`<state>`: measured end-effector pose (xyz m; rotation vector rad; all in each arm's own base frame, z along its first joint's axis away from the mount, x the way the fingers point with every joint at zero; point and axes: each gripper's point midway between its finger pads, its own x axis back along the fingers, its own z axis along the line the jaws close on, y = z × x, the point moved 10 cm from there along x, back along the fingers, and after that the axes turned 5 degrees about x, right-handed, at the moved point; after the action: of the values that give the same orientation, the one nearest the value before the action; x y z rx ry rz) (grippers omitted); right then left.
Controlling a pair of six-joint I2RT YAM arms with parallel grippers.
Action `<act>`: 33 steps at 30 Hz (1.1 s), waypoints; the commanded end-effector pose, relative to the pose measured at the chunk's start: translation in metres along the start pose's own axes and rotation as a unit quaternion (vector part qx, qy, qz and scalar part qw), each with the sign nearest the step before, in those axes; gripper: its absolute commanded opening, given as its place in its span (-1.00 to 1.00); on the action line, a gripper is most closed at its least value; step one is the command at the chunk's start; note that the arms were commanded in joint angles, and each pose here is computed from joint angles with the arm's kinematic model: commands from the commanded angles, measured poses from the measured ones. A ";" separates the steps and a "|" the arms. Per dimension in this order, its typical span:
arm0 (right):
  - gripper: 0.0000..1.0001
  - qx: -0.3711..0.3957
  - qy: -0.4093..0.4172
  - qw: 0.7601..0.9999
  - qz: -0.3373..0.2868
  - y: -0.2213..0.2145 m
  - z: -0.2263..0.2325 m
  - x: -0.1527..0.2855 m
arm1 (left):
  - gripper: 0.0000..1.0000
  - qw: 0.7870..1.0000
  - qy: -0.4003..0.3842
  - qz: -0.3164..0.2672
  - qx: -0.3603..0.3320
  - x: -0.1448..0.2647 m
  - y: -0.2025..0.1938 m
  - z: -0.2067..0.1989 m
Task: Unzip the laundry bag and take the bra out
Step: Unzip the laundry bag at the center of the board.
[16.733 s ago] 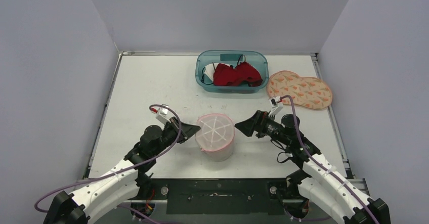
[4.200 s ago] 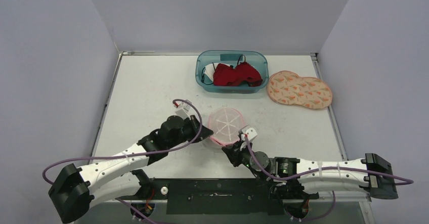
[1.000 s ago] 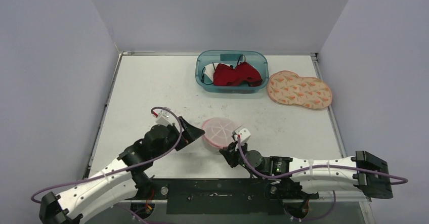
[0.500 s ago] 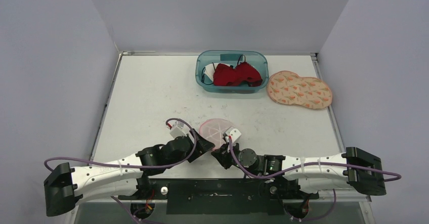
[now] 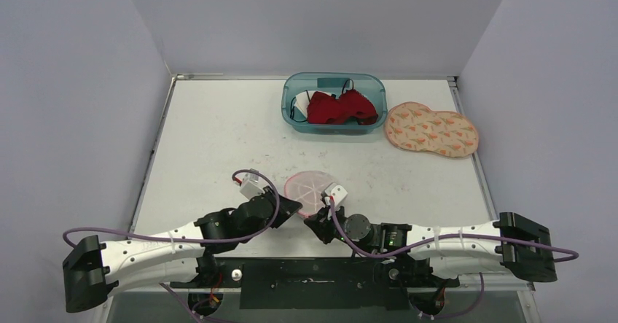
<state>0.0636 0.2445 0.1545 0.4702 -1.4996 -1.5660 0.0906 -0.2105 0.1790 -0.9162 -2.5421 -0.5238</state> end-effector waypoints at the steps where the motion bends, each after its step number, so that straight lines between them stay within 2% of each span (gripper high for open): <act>1: -0.89 -0.013 -0.001 0.999 -0.033 0.018 0.003 0.003 | -0.83 0.999 -0.027 -0.032 0.015 0.002 0.009 -0.017; 4: -0.89 -0.013 -0.012 0.999 -0.030 0.016 -0.001 0.006 | -1.00 0.999 -0.024 -0.034 0.011 0.002 0.011 -0.015; 13: -0.89 -0.029 -0.082 0.996 -0.013 0.008 -0.021 0.010 | -1.00 0.999 -0.038 -0.016 0.002 -0.002 0.016 -0.009; 20: -0.89 -0.040 -0.103 0.994 -0.005 0.003 -0.034 0.009 | -1.00 0.998 -0.060 0.009 -0.015 -0.007 0.026 -0.002; 28: -0.89 -0.038 -0.100 0.994 -0.018 0.003 -0.035 0.016 | -1.00 0.985 -0.116 0.055 -0.111 -0.016 0.045 -0.014; 33: -0.89 -0.032 -0.080 0.995 -0.042 0.007 -0.025 0.025 | -1.00 0.963 -0.172 0.117 -0.170 -0.029 0.046 -0.037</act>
<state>0.0766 0.2117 0.1531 0.3201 -1.5592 -1.6966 0.1362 -0.1925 0.1758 -1.2250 -2.5612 -0.6692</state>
